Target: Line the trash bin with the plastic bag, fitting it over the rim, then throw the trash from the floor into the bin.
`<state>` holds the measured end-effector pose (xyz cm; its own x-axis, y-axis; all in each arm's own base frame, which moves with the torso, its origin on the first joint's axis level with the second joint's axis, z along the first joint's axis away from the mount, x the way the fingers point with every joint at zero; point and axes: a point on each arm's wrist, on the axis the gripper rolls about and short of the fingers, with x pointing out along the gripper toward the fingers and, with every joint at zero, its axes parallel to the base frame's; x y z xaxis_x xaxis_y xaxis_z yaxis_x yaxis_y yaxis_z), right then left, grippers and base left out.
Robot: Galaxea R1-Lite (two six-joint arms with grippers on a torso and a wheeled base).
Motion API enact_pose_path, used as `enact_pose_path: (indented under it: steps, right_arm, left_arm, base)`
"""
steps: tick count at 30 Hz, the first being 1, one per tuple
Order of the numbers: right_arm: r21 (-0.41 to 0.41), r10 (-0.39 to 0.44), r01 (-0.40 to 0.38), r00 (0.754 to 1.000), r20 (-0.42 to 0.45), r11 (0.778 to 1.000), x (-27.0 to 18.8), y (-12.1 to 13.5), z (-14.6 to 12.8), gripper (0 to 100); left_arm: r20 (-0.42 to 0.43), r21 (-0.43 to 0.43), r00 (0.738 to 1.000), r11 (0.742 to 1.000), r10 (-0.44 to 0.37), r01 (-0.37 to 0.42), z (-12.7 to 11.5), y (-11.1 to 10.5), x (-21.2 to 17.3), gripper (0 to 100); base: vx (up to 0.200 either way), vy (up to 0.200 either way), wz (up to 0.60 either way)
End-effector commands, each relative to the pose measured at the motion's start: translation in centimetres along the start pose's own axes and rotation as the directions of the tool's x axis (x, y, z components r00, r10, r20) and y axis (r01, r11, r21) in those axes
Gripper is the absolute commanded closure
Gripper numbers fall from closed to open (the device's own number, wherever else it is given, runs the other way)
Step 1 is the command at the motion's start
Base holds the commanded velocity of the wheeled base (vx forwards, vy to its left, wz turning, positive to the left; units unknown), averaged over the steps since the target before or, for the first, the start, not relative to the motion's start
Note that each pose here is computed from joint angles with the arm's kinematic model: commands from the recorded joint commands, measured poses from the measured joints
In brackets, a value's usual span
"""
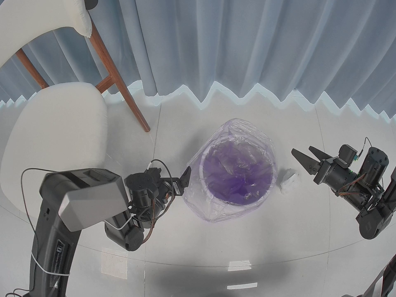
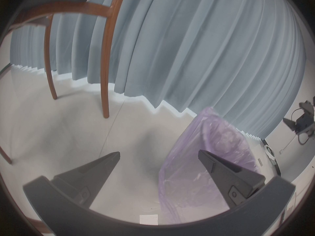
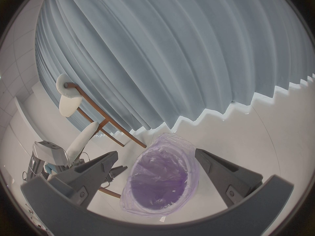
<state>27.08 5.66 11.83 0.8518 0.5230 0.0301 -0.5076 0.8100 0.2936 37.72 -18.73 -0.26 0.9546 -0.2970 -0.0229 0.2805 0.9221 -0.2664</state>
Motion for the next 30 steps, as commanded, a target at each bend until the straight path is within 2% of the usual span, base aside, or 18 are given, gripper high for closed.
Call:
enact_pose_path:
  steps: [1, 5, 9, 20, 26, 27, 30]
  right_arm:
    - [-0.008, 0.005, -0.005, 1.000, 0.015, 1.000, 0.0, 0.0, 0.1, 0]
    - [-0.008, 0.005, -0.005, 1.000, 0.015, 1.000, 0.0, 0.1, 0.2, 0]
    - [-0.013, -0.004, 0.004, 1.000, 0.012, 1.000, 0.0, 0.0, 0.0, 0]
    - [-0.026, -0.009, 0.009, 1.000, 0.007, 1.000, -0.1, 0.0, -0.1, 0]
    - [-0.034, -0.008, 0.008, 1.000, 0.004, 0.999, -0.1, 0.1, -0.2, 0]
    - [-0.039, -0.004, 0.003, 1.000, -0.002, 0.999, -0.1, 0.2, -0.3, 0]
    - [-0.035, 0.003, -0.003, 1.000, -0.013, 0.999, 0.0, 0.4, -0.6, 0]
  left_arm:
    - [0.016, 0.034, 0.999, 0.999, -0.027, 0.027, 4.0, -1.4, -3.1, 0]
    - [-0.100, 0.079, 0.994, 0.995, -0.051, 0.059, 1.4, -2.4, -5.0, 0]
    - [-0.220, 0.102, 0.974, 0.991, -0.058, 0.082, -3.1, -2.8, -5.5, 0]
    - [-0.260, 0.082, 0.962, 0.990, -0.086, 0.111, -5.9, -3.7, -5.2, 0]
    - [-0.291, 0.087, 0.953, 0.990, -0.081, 0.110, -7.1, -3.5, -5.4, 0]
    - [-0.311, 0.094, 0.948, 0.990, -0.071, 0.105, -8.2, -3.2, -5.4, 0]
    - [-0.313, 0.098, 0.948, 0.991, -0.056, 0.091, -9.1, -2.8, -4.9, 0]
  base:
    - [0.000, 0.000, 0.00]
    - [0.000, 0.000, 0.00]
    - [0.000, 0.000, 0.00]
    - [0.000, 0.000, 0.00]
    - [0.000, 0.000, 0.00]
    - [0.000, 0.000, 0.00]
    - [0.000, 0.000, 0.00]
